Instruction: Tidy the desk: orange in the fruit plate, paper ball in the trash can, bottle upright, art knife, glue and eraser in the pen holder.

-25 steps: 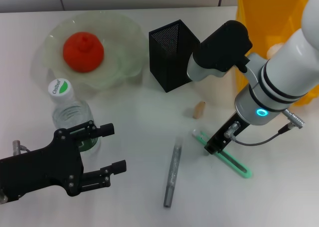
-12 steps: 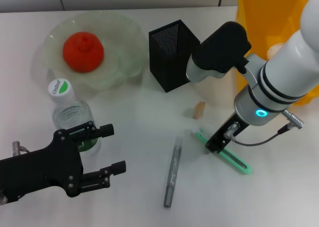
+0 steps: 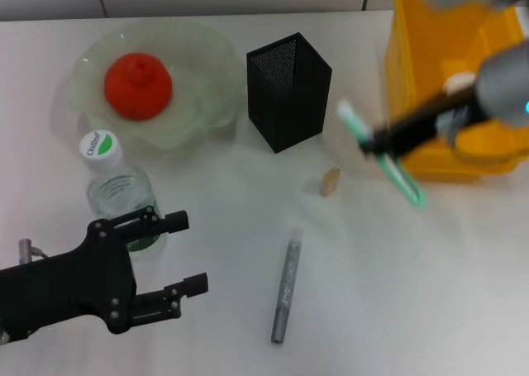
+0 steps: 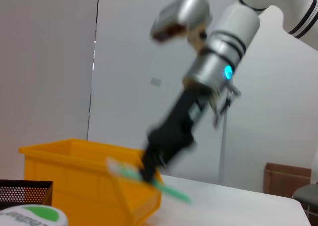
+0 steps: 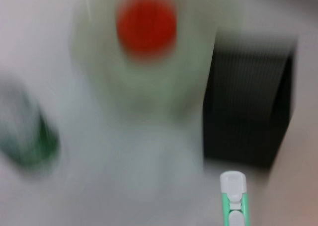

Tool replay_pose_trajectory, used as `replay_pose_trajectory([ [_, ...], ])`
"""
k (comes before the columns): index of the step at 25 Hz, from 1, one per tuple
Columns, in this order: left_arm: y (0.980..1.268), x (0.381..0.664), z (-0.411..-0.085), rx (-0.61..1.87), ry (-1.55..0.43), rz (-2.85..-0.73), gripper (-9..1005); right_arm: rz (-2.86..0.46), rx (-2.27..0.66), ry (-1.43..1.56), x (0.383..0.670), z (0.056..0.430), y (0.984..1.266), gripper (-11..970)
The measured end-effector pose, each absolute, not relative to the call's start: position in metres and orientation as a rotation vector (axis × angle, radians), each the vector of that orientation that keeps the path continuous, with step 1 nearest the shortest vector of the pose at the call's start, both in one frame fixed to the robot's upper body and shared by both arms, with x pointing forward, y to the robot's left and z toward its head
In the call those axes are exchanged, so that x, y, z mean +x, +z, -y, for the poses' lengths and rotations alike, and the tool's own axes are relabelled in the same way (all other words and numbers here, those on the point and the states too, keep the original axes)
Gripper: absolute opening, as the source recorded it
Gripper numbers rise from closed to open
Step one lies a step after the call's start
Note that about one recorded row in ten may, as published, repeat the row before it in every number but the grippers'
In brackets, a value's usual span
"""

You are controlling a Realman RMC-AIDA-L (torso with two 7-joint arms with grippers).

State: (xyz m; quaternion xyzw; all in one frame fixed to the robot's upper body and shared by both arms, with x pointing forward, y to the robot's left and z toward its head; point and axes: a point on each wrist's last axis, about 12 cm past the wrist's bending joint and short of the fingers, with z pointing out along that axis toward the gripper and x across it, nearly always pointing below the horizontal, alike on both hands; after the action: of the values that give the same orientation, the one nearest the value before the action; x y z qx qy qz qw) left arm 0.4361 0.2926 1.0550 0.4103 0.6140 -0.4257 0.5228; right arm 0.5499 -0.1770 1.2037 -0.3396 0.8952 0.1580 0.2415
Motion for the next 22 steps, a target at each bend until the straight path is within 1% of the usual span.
replay_pose_trajectory([
  [3,1.055,0.435,-0.293,0.985,-1.024,-1.470,765,-2.181,-0.851,0.578,0.558,0.194,1.227,174],
  [4,1.055,0.435,-0.293,0.985,-1.024,-1.470,765,-2.072,-0.840,0.614,0.561,0.198,1.231,174],
  [5,1.055,0.435,-0.293,0.985,-1.024,-1.470,765,-1.869,-0.802,0.660,0.569,0.203,1.229,174],
  [6,1.055,0.435,-0.293,0.985,-1.024,-1.471,765,-1.869,-0.802,0.660,0.569,0.203,1.229,174],
  [8,1.055,0.435,-0.293,0.985,-1.023,-1.472,765,-1.724,-0.758,0.664,0.582,0.208,1.219,174],
  [10,1.055,0.435,-0.293,0.985,-1.022,-1.473,765,-1.642,-0.708,0.668,0.596,0.210,1.201,178],
  [16,1.053,0.434,-0.292,0.973,-1.028,-1.479,765,-1.573,-0.685,0.706,0.628,0.191,1.151,204],
  [19,1.053,0.435,-0.292,0.974,-1.028,-1.479,765,-1.595,-0.719,0.693,0.635,0.180,1.134,217],
  [22,1.053,0.435,-0.292,0.975,-1.028,-1.478,765,-1.617,-0.754,0.683,0.635,0.172,1.121,230],
])
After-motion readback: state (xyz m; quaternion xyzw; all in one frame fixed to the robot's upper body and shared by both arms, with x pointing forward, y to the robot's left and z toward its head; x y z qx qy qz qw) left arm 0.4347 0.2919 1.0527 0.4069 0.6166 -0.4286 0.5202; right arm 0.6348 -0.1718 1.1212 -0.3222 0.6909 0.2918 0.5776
